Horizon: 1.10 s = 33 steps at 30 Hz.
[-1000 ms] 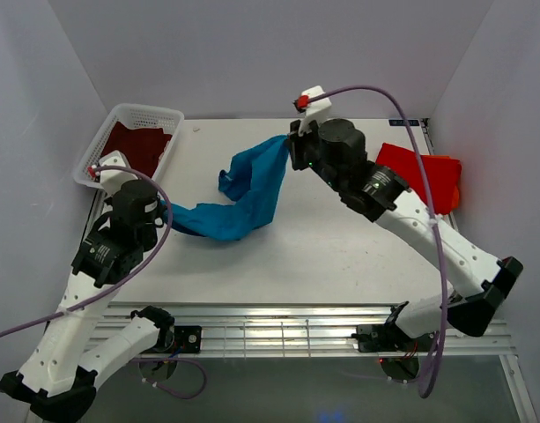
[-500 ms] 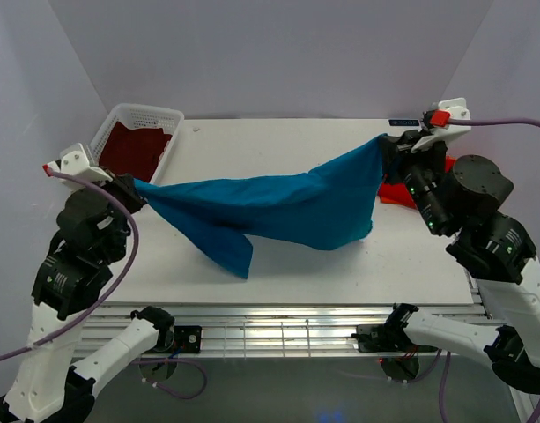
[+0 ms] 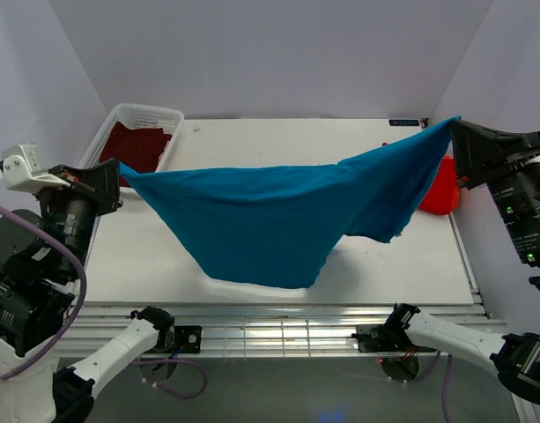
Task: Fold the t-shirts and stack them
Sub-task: Flatten the tshirt out
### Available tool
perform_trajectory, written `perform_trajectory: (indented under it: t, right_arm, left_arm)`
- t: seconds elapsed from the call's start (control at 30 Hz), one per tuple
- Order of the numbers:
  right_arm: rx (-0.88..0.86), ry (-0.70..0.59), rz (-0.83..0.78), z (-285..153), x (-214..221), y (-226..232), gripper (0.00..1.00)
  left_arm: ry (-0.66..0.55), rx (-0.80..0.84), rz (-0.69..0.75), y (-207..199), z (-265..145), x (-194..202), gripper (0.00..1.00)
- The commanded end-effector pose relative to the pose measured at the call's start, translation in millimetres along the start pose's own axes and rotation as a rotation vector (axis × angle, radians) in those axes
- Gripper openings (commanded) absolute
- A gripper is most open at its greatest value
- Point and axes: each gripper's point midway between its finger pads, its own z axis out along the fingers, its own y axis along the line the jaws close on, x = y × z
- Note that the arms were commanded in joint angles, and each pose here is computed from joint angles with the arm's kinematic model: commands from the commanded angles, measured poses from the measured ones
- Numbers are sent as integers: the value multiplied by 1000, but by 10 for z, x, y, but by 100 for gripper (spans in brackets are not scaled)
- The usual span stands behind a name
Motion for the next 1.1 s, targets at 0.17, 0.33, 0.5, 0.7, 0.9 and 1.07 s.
perform_trajectory:
  t: [0.17, 0.33, 0.5, 0.7, 0.9, 1.07]
  right_arm:
    - [20, -63, -45, 146, -284, 13, 8]
    - [-82, -55, -6, -13, -367, 131, 8]
    - [-131, -69, 5, -85, -476, 188, 8]
    - [-74, 50, -25, 202, -47, 234, 8]
    - [-43, 412, -59, 538, 1523, 443, 8]
    - [51, 630, -78, 704, 2541, 325, 8]
  left_arm:
    - [115, 25, 90, -180, 446, 396, 0]
    - [99, 138, 42, -385, 297, 228, 0]
    - [77, 248, 0, -556, 69, 28, 0]
    - [235, 115, 85, -388, 502, 637, 0]
    - [641, -36, 166, -106, 954, 2130, 0]
    - [740, -100, 193, 55, 1211, 2708, 0]
